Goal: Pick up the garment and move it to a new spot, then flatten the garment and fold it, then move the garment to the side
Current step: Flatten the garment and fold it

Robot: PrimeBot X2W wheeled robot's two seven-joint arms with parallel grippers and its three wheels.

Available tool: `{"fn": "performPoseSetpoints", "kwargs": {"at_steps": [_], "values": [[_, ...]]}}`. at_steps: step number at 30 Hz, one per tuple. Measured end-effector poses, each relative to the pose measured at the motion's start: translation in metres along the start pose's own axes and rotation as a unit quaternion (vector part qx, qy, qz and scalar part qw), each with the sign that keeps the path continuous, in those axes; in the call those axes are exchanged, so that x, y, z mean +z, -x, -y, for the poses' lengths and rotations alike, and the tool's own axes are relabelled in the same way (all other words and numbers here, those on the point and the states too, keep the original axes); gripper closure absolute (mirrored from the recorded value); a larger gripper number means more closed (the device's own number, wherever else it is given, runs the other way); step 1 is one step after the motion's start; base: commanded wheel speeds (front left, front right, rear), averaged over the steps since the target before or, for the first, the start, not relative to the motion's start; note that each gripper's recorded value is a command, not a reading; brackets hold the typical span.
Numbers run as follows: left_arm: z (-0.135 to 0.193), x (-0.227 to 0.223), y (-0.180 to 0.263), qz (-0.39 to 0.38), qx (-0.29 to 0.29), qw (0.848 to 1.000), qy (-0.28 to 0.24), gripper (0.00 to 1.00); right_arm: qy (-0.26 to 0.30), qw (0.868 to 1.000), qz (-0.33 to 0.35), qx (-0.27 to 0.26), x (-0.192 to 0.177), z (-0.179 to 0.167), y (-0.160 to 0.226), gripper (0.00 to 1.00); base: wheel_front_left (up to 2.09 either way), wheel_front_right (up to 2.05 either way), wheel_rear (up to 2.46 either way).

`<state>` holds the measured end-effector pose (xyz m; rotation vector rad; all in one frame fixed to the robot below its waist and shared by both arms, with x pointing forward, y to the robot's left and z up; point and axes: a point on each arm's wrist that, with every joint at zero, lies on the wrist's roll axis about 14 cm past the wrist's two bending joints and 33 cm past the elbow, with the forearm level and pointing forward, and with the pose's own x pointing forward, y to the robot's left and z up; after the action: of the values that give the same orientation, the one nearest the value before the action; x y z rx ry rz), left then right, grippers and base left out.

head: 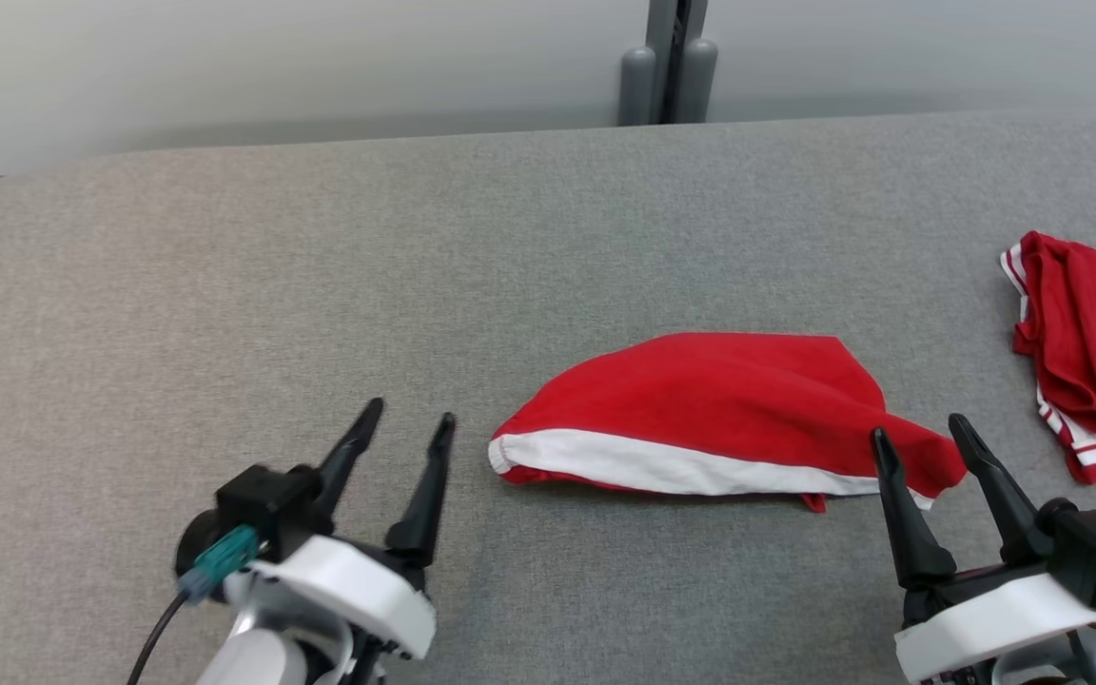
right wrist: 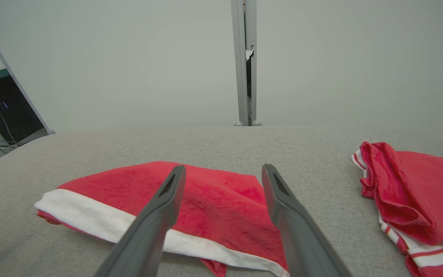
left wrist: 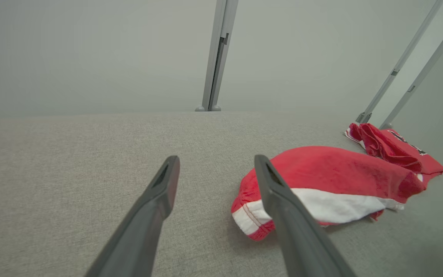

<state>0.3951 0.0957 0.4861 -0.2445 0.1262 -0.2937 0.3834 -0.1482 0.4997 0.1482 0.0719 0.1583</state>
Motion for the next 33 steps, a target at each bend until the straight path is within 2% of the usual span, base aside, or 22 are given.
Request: {"fn": "performPoseSetpoints", "kwargs": {"at_steps": [5,14,21,22,24,33], "values": [[0.03,-0.026,-0.022,-0.062,-0.051,0.996,0.04,0.0,-0.002,1.0,-0.004,-0.007,-0.003,0.004,-0.002,0.0,0.0,0.0,0.0],[0.044,-0.097,-0.031,-0.195,-0.072,0.974,0.091,0.0,-0.008,0.999,-0.017,-0.039,-0.015,0.025,0.001,0.0,0.0,0.0,0.0],[0.052,-0.12,-0.03,-0.232,-0.089,0.965,0.085,0.02,-0.012,0.999,-0.017,-0.047,-0.018,0.031,0.0,0.0,0.0,0.0,0.0],[0.053,-0.119,-0.031,-0.228,-0.091,0.966,0.085,1.0,-0.012,0.999,-0.017,-0.048,-0.018,0.031,-0.001,0.0,0.0,0.0,0.0],[0.051,-0.119,-0.032,-0.223,-0.09,0.967,0.082,1.0,-0.015,0.999,-0.018,-0.048,-0.019,0.031,-0.001,0.0,0.0,0.0,0.0],[0.007,-0.092,-0.034,-0.162,-0.039,0.986,0.029,1.0,-0.018,0.999,-0.019,-0.045,-0.022,0.031,-0.006,0.0,0.0,0.0,0.0]]}}
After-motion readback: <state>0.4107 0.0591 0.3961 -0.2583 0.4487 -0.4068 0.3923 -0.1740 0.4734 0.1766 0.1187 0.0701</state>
